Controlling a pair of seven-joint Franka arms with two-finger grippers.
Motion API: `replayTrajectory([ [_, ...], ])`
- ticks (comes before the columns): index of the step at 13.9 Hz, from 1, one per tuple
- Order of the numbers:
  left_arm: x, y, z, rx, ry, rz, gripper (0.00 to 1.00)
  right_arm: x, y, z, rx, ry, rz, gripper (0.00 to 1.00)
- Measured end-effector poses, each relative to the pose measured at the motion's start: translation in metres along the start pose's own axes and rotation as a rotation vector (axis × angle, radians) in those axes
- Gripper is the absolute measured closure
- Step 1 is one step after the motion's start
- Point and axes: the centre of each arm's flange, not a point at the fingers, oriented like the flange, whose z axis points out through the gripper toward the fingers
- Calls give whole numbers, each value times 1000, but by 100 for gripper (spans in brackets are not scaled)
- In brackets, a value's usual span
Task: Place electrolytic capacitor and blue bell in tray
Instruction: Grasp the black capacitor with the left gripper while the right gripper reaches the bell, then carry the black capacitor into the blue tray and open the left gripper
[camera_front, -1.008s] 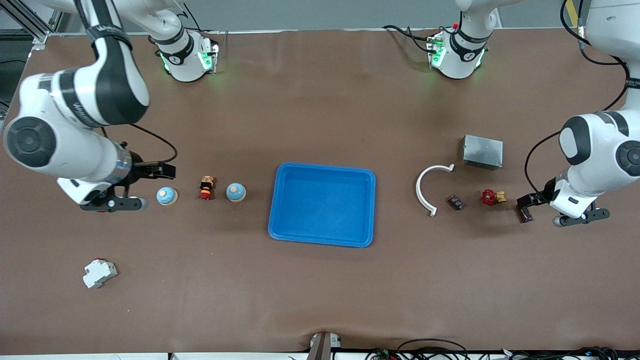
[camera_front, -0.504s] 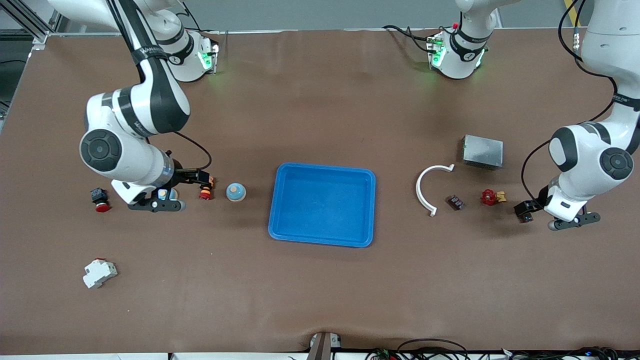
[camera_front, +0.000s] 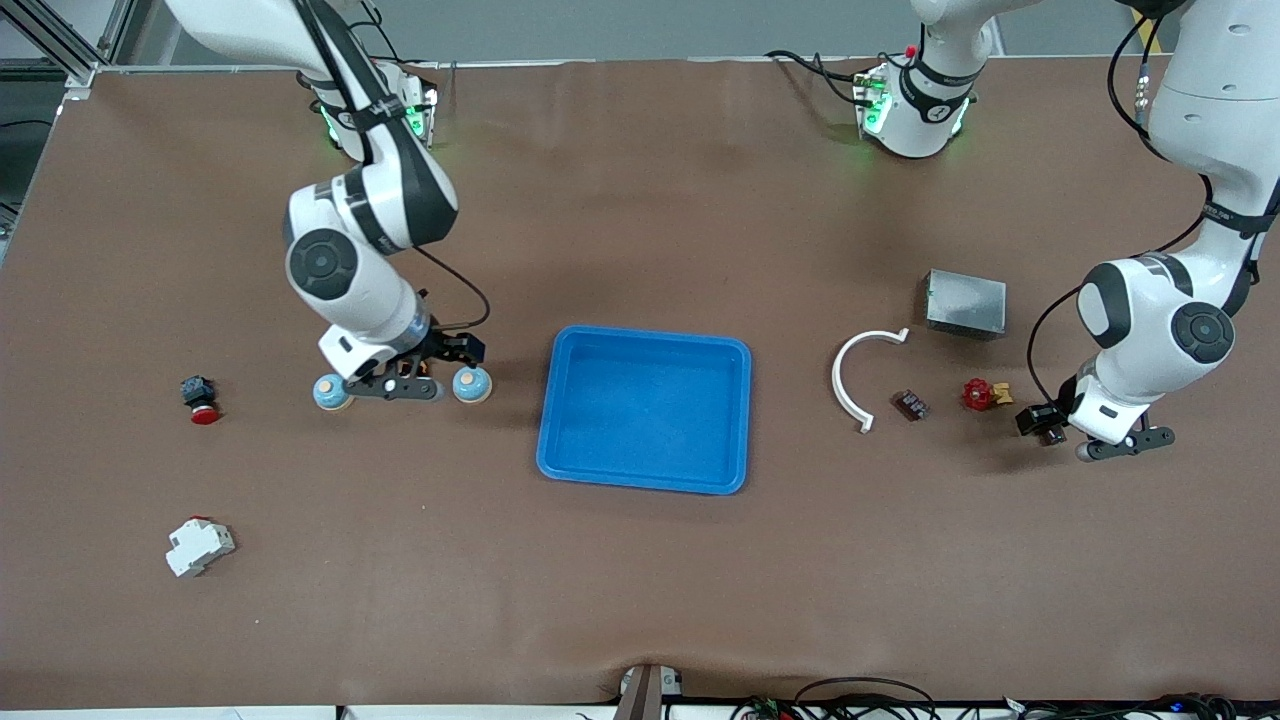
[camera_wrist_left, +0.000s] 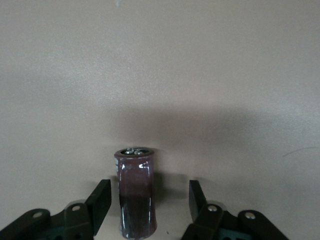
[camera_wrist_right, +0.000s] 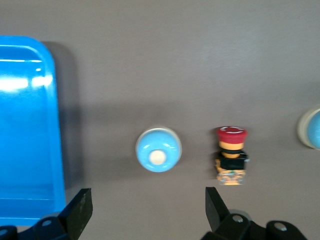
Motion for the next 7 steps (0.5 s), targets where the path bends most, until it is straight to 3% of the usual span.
replayTrajectory([
  [1,0,0,0,0,1,0,35,-2,-3,1,2,5,-1,0],
  [4,0,0,-1,0,3,0,67,-1,1,4,0,7,5,0],
  [7,2,0,-6,1,13,2,66,-1,3,22,-6,7,8,0],
])
